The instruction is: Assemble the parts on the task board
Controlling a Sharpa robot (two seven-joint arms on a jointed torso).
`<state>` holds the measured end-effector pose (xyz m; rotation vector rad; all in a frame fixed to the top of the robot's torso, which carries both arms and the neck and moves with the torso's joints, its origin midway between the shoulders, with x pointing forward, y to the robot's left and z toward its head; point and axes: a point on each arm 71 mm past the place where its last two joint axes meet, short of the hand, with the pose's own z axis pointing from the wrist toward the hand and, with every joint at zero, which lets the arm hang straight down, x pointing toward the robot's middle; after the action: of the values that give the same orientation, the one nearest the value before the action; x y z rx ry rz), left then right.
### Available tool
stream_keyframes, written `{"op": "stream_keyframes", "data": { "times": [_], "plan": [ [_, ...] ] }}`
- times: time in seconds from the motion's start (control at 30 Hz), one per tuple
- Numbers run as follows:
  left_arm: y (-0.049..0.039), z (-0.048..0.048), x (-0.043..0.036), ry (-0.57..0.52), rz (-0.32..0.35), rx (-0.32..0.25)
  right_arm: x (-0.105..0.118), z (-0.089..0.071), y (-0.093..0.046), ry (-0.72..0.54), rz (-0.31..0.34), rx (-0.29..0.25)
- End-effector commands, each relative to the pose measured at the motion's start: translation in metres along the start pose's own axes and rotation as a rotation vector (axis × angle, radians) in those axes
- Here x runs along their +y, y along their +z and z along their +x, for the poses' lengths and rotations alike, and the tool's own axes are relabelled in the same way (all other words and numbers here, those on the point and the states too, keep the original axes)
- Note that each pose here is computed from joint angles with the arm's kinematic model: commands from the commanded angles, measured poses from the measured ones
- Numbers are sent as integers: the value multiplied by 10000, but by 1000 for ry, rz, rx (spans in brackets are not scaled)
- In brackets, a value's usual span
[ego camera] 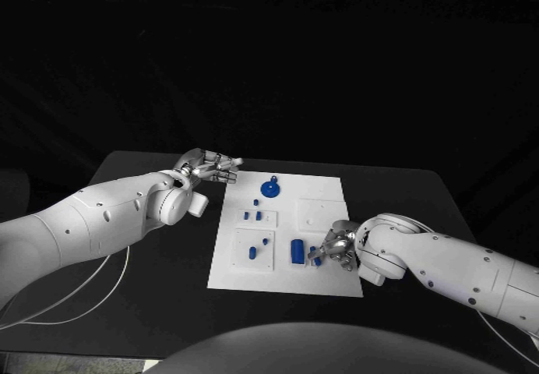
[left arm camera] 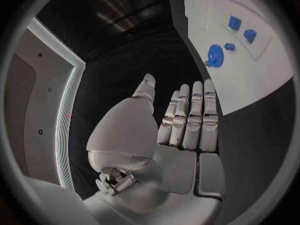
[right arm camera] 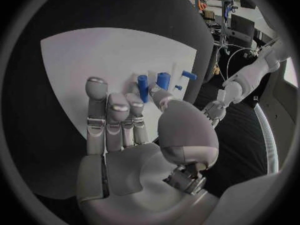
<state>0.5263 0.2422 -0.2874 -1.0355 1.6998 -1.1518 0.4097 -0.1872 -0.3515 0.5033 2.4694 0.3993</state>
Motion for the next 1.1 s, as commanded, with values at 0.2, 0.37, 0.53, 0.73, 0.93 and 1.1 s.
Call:
{"op": "stream_keyframes", "data": {
  "times": [0.2, 0.37, 0.53, 0.73, 0.93, 1.1],
  "plan": [
    [6, 27, -9, -8, 5, 17, 36, 13, -5, 20, -35, -2],
    [5, 25, -9, -8, 5, 17, 26, 6, -15, 24, -39, -3],
    [3, 21, -8, -8, 4, 16, 1, -3, -32, 21, -43, 2],
    [1, 18, -6, -8, 3, 15, -28, -2, -53, 9, -52, 23],
    [-1, 11, -3, -7, 1, 14, -56, 1, -87, 14, -71, 39],
    [-3, 6, -2, -6, 0, 14, -77, 11, -122, 6, -79, 57]
  ]
}}
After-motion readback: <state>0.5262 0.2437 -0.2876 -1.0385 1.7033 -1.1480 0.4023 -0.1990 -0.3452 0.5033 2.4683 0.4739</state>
